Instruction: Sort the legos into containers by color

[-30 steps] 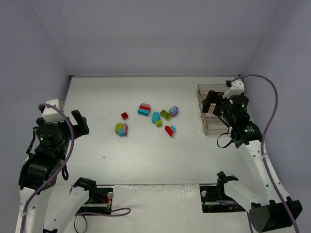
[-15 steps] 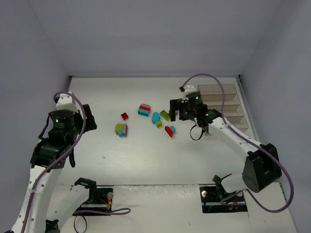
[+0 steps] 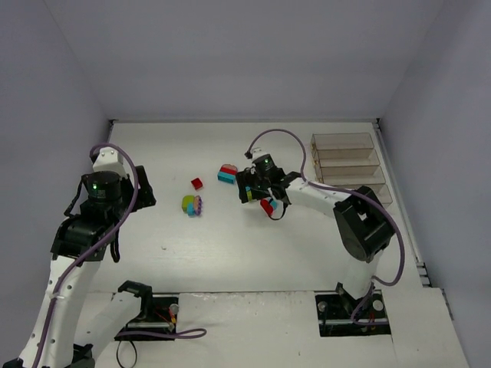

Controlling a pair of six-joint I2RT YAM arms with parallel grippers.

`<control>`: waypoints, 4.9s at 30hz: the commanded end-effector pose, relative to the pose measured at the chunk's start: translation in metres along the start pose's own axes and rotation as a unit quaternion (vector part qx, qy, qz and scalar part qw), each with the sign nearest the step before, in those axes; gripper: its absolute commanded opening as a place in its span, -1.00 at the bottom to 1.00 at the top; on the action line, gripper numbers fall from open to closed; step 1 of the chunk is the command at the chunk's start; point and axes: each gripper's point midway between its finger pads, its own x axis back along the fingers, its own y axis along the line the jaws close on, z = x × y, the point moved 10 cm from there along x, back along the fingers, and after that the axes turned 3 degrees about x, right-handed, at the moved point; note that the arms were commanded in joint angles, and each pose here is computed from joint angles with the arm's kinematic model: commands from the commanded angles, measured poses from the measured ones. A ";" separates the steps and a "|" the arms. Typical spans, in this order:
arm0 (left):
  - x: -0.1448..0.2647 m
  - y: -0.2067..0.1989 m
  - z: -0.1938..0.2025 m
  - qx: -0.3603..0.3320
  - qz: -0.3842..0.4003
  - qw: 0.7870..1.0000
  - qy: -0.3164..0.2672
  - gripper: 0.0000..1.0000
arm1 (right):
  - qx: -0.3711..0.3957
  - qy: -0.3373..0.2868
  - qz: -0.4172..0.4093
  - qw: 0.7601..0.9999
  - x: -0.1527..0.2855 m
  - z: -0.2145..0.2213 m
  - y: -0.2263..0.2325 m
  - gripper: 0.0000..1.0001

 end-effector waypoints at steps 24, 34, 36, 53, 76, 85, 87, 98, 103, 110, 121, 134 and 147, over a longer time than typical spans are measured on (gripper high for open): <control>0.008 0.003 0.000 -0.001 -0.001 1.000 -0.008 0.66 | 0.014 -0.044 0.056 0.997 -0.038 -0.014 0.005 -0.67; 0.010 0.003 0.003 -0.009 0.005 1.000 -0.005 0.67 | 0.008 -0.150 0.077 0.986 0.040 -0.074 -0.033 -1.00; 0.010 0.001 0.003 -0.012 0.008 1.000 -0.002 0.67 | -0.002 -0.172 0.080 0.982 0.055 -0.087 -0.049 -1.00; -0.006 -0.024 0.004 -0.016 0.053 0.998 0.025 0.67 | -0.057 -0.173 0.222 0.958 0.078 -0.100 -0.222 -1.00; -0.028 -0.027 0.013 0.017 0.009 0.999 0.049 0.67 | -0.053 -0.149 0.253 0.954 0.004 -0.123 -0.309 -0.25; -0.038 -0.034 0.010 0.012 0.016 0.998 0.052 0.67 | -0.043 -0.152 0.245 0.957 0.020 -0.130 -0.303 0.21; -0.038 -0.034 0.010 0.007 0.017 0.998 0.052 0.66 | -0.040 -0.155 0.229 0.960 0.030 -0.132 -0.296 0.21; -0.043 -0.037 0.010 -0.007 0.028 0.998 0.061 0.66 | 0.047 -0.185 0.098 0.977 0.068 -0.136 -0.159 0.09; -0.043 -0.039 0.009 -0.013 0.037 0.997 0.063 0.66 | 0.061 -0.128 0.055 0.988 0.038 -0.097 -0.109 0.08; -0.036 -0.034 0.013 -0.018 0.037 0.997 0.064 0.67 | 0.117 -0.081 0.009 0.990 0.008 -0.070 -0.064 0.04; -0.025 -0.025 0.017 -0.019 0.030 0.997 0.062 0.66 | 0.154 -0.032 0.002 0.988 -0.037 -0.051 -0.056 -0.07; -0.017 -0.019 0.023 -0.008 0.022 0.998 0.062 0.67 | 0.179 -0.023 0.033 0.983 -0.045 -0.050 -0.059 -0.03; -0.018 -0.020 0.024 -0.009 0.025 0.998 0.065 0.67 | 0.158 -0.013 0.074 0.985 -0.050 -0.043 -0.065 -1.00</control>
